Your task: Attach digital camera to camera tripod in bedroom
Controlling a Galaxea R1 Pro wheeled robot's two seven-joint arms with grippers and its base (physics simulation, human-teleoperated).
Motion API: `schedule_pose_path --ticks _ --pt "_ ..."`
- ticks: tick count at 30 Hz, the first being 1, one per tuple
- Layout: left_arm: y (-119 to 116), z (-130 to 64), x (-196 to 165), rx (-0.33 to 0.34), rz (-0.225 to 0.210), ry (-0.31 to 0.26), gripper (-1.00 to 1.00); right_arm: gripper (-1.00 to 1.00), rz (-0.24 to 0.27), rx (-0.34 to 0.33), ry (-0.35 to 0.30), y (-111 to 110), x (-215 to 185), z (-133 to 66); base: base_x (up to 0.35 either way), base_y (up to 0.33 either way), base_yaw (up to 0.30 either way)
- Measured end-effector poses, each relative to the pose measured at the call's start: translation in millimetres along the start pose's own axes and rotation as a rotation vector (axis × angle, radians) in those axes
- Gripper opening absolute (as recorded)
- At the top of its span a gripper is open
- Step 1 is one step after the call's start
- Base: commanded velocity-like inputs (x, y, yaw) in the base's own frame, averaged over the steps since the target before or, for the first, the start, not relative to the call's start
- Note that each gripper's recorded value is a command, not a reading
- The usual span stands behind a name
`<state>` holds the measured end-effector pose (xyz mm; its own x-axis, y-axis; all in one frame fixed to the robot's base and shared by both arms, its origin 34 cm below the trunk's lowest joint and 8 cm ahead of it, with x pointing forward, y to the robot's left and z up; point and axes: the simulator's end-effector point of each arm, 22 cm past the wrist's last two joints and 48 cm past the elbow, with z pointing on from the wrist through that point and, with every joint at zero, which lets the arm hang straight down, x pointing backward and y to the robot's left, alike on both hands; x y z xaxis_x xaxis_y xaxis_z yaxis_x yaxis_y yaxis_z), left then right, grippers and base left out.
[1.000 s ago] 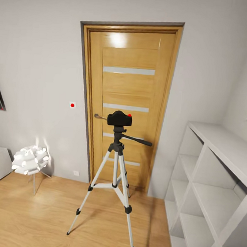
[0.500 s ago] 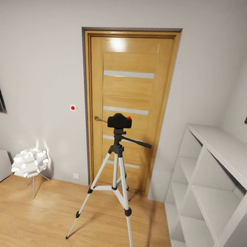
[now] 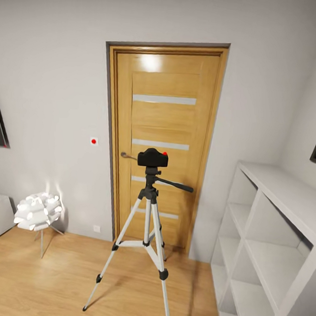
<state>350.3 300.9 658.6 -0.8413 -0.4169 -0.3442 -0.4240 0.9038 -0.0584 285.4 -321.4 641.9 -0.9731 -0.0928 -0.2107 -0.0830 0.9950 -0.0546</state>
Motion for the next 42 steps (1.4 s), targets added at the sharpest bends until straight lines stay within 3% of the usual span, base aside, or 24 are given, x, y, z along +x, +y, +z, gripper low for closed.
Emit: schedule_pose_path --ticks 6,17,27,42 --pt "-1.6 -1.1 -3.7 0.004 -0.001 -0.009 1.00 1.00 -0.001 -0.004 0.014 3.4 18.7 -0.5 0.000 0.000 0.000" --pt "-5.9 -3.2 -6.5 0.013 -0.009 -0.015 1.00 1.00 -0.003 -0.008 -0.020 7.5 20.6 -1.6 0.000 0.000 0.000" --pt "17.8 -7.7 59.6 -0.006 0.010 0.063 1.00 1.00 -0.003 -0.008 -0.040 8.2 14.6 -2.7 0.000 0.000 0.000" --pt "15.7 -9.6 59.1 0.002 0.014 0.046 1.00 1.00 -0.003 -0.007 -0.069 7.5 4.2 -4.8 0.000 0.000 0.000"
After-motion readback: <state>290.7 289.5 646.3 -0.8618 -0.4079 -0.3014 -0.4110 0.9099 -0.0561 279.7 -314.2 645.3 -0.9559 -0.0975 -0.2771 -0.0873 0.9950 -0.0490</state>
